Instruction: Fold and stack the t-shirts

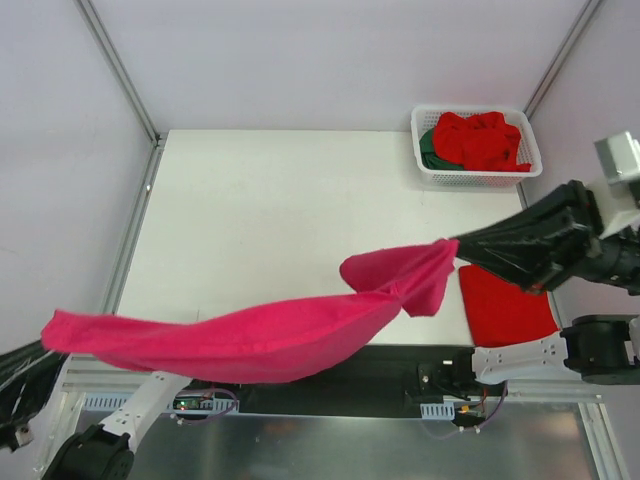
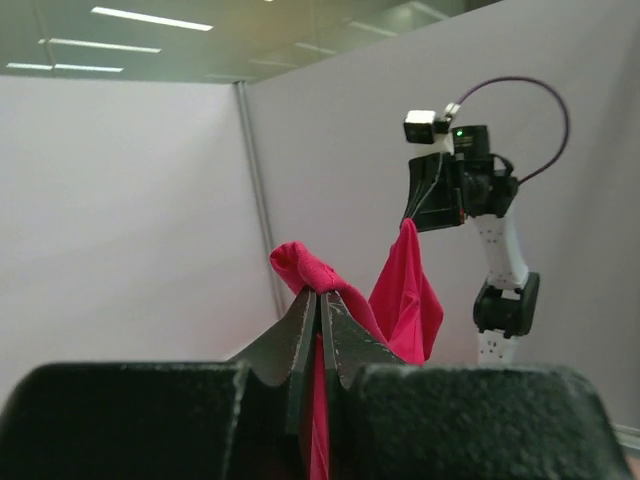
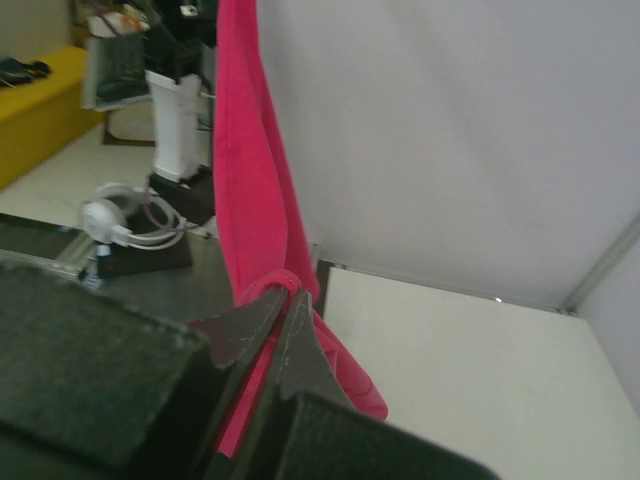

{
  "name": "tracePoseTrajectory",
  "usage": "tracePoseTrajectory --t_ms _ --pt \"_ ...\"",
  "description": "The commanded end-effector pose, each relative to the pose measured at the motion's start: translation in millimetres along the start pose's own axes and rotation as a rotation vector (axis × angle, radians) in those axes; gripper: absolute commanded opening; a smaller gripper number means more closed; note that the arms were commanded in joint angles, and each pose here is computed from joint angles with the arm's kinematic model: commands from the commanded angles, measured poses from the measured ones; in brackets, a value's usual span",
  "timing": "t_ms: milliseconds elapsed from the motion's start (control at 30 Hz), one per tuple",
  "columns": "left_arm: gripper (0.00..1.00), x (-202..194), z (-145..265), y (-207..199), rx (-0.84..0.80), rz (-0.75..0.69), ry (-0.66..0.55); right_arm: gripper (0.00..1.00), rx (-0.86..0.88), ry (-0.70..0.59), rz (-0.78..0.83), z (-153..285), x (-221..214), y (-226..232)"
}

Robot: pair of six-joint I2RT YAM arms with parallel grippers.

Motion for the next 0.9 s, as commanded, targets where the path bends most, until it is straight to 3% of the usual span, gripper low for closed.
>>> tracePoseTrajectory --t_ms 0,200,333,567,633,767,867 --pt "0.0 12 0 -16 -0.172 0.07 -0.013 0.01 0.312 -0.075 -0.166 33 14 34" --pt "0.0 26 6 -38 -0.362 0.12 -0.031 0.01 0.4 -0.069 -0.238 36 16 44" --pt "0.0 19 -3 -31 -0.391 0.173 -0.015 0.01 0.343 -0.061 -0.219 27 12 39" --pt "0.0 -56 -42 46 -0.184 0.318 0.084 0.01 -0.184 -0.063 0.018 15 1 -20" --pt "0.0 -85 -53 72 -0.049 0.291 0.127 0.01 -0.334 -0.064 0.071 13 3 -36" --pt "0.0 -117 -72 100 0.063 0.23 0.196 0.01 -0.547 0.005 0.234 -7 -2 -57" --pt "0.0 -134 -85 117 0.136 0.191 0.233 0.01 -0.586 0.085 0.274 -39 -18 -66"
Point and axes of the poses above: each gripper's point midway between its finger pads, its own z axis back along the fingers, its own y axis along the line the jaws close on, x = y × z, the point moved 8 cm from there along z, back along the fingers
